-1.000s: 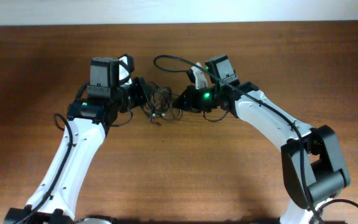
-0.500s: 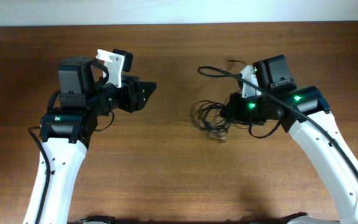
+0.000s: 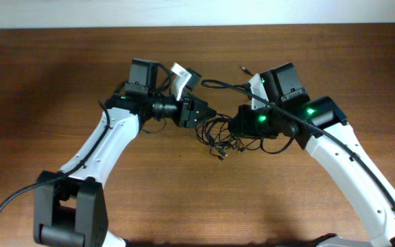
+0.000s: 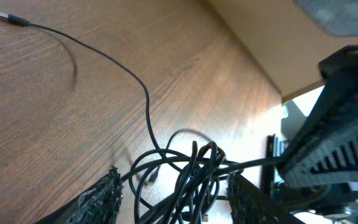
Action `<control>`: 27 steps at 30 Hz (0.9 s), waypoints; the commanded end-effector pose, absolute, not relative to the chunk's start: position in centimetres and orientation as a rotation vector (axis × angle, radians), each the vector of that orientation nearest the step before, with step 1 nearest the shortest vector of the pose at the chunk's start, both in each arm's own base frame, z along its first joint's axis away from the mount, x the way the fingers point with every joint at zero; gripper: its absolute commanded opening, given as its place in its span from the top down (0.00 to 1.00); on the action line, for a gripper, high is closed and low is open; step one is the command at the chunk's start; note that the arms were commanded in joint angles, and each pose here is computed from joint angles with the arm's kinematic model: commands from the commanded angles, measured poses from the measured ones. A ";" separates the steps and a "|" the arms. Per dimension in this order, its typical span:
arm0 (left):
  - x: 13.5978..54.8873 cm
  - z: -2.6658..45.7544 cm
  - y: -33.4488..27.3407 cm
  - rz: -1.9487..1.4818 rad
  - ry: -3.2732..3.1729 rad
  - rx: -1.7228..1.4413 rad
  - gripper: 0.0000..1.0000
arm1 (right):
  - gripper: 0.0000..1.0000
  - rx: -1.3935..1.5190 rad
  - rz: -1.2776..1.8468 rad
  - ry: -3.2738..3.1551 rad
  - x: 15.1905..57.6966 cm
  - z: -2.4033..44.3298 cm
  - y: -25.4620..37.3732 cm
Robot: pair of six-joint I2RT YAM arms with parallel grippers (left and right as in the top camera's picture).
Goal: Untangle cables
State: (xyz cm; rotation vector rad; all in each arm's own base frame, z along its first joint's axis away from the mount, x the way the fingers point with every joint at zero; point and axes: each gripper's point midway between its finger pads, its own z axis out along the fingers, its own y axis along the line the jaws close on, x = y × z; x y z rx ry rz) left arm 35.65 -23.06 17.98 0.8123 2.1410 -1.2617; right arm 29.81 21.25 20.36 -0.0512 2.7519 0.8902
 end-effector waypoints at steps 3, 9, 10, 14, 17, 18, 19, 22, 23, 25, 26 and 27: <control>36.4 15.1 -24.0 -0.985 2.255 0.855 0.54 | 0.96 -0.066 0.897 2.737 30.0 21.0 21.5; 35.9 13.4 -23.9 -0.997 2.322 0.845 0.71 | 0.96 -0.064 0.894 2.746 29.8 20.9 21.4; 35.8 13.2 -23.9 -0.999 2.331 0.844 0.77 | 0.96 -0.064 0.894 2.746 29.8 20.9 21.4; 37.8 14.8 -23.2 -0.991 2.300 0.766 0.99 | 0.96 -0.062 0.873 2.745 29.9 20.8 21.2; 40.3 22.0 -19.8 -0.960 2.247 0.615 1.00 | 0.96 -0.002 0.675 2.748 31.0 19.7 19.1; 40.2 24.6 -19.0 -0.943 2.218 0.603 1.00 | 0.96 0.018 0.629 2.749 31.4 19.3 18.6; 39.8 27.5 -18.0 -0.912 2.181 0.588 1.00 | 0.96 0.028 0.597 2.765 31.6 18.6 18.4; 38.9 31.6 -15.5 -0.856 2.103 0.535 1.00 | 0.96 0.055 0.565 2.841 32.1 16.0 18.5; 38.9 32.6 -14.4 -0.852 2.095 0.480 1.00 | 0.96 0.072 0.550 2.873 32.3 14.8 18.4; 39.1 33.9 -11.3 -0.835 2.090 0.335 1.00 | 0.96 0.130 0.529 2.908 33.0 13.4 17.3; 39.4 33.9 -10.2 -0.833 2.097 0.280 1.00 | 0.96 0.169 0.522 2.908 33.5 13.2 16.4; 39.5 33.9 -9.6 -0.833 2.102 0.250 1.00 | 0.96 0.214 0.514 2.907 33.8 13.1 15.4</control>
